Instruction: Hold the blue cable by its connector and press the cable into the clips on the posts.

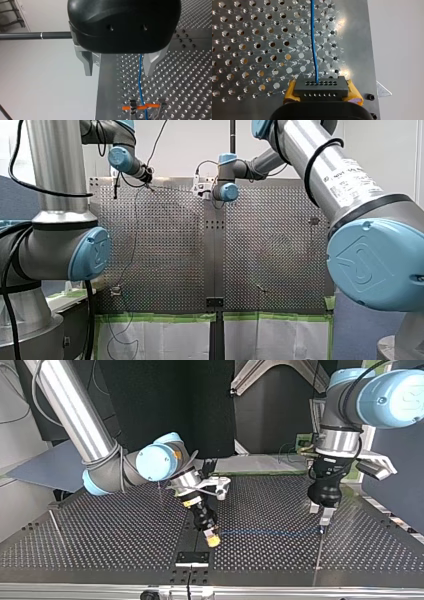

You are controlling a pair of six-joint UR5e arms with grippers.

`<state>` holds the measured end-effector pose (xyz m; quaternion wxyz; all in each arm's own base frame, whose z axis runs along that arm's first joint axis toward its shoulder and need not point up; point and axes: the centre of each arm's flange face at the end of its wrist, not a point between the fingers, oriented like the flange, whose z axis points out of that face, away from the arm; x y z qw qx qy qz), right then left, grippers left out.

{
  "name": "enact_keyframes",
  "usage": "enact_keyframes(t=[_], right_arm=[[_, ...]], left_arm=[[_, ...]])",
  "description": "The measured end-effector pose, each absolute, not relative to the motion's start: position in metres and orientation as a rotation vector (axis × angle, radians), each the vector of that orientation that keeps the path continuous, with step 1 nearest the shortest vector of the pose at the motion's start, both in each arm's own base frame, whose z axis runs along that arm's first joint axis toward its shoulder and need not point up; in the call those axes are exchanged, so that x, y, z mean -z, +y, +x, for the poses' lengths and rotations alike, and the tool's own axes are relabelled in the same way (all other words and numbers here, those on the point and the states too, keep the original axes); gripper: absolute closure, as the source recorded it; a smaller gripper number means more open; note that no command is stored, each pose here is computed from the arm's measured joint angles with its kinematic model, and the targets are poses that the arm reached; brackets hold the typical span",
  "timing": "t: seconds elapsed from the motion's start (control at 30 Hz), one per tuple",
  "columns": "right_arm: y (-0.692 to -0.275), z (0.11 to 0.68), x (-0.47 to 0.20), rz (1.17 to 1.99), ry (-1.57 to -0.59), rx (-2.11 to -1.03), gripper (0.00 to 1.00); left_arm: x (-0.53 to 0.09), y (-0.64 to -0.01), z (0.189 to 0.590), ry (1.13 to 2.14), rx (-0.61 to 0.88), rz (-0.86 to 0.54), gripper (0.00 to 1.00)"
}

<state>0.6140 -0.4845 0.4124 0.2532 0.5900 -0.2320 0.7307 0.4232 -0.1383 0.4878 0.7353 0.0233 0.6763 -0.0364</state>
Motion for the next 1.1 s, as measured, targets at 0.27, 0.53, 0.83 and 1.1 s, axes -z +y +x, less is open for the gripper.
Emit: enact_keyframes(t=[0.27, 0.53, 0.83, 1.1], right_arm=[[-0.484, 0.614, -0.412, 1.604, -0.630, -1.987, 1.00], [-0.484, 0.614, -0.412, 1.604, -0.631, -1.986, 1.00], [-0.483, 0.615, -0.412, 1.605, -0.629, -1.988, 1.00], [-0.484, 0.615, -0.412, 1.604, -0.629, -1.988, 1.00]], left_arm=[[-0.473, -0.153, 0.432, 1.528, 0.107, 0.088, 0.00], [-0.475, -0.162, 0.437, 1.526, 0.116, 0.099, 0.00], [-0.470, -0.174, 0.452, 1.540, 0.082, 0.085, 0.00], [-0.461, -0.183, 0.467, 1.559, 0.015, 0.074, 0.00]])
